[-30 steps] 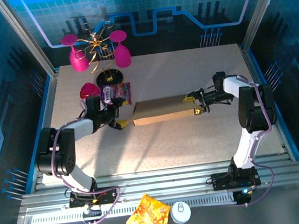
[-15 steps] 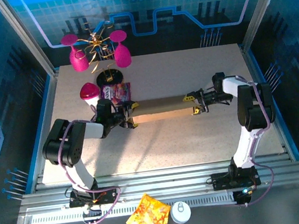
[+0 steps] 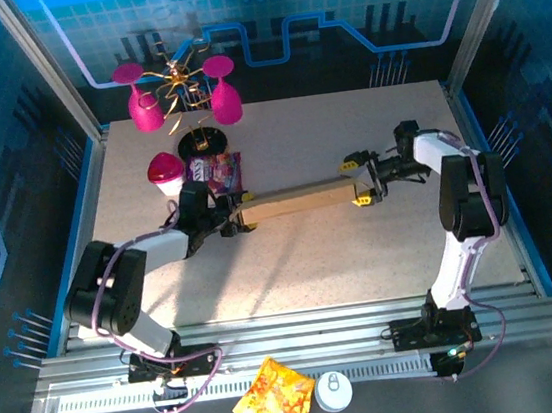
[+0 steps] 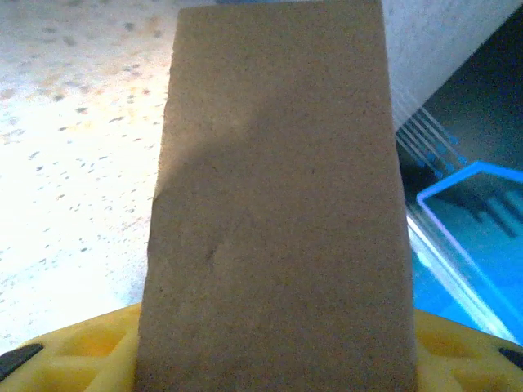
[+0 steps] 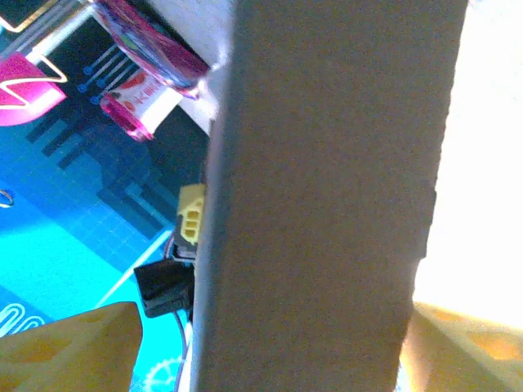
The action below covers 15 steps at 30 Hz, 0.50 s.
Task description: Fold the paper box
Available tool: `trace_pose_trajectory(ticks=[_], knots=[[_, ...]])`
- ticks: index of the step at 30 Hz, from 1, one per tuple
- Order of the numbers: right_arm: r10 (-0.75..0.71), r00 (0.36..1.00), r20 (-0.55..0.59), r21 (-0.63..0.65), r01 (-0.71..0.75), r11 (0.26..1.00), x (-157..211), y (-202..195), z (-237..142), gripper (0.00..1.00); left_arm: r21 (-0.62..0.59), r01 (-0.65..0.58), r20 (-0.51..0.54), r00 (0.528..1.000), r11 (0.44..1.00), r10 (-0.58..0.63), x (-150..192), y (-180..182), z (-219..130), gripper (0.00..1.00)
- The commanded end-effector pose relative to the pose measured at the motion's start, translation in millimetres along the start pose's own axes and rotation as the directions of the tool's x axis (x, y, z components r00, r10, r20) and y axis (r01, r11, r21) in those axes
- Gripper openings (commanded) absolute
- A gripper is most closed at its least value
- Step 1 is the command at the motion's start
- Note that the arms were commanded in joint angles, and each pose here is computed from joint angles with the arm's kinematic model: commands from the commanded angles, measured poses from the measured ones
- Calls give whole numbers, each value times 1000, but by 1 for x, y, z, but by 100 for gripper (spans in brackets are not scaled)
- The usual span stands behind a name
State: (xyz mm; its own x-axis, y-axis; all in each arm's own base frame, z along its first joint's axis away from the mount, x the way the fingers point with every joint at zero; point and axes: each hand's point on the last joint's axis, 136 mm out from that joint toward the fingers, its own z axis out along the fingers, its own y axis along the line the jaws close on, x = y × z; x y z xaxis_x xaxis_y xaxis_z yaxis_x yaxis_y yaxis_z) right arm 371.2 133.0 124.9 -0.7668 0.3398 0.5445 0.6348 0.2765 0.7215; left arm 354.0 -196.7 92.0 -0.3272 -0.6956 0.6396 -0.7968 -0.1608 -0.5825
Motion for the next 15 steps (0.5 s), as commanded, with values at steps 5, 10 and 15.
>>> trace_pose_trajectory(ticks=[5, 10, 15], knots=[[-300, 929, 217, 5, 306, 952, 10, 75, -56, 83, -135, 263, 160, 957, 955, -241, -8, 30, -25, 9], [-523, 785, 332, 107, 520, 848, 14, 92, -77, 76, -145, 345, 208, 927, 927, -313, -6, 29, -42, 9], [-801, 472, 368, 330, 739, 587, 24, 95, -73, 65, -125, 468, 271, 864, 875, -423, -7, 29, -58, 5]])
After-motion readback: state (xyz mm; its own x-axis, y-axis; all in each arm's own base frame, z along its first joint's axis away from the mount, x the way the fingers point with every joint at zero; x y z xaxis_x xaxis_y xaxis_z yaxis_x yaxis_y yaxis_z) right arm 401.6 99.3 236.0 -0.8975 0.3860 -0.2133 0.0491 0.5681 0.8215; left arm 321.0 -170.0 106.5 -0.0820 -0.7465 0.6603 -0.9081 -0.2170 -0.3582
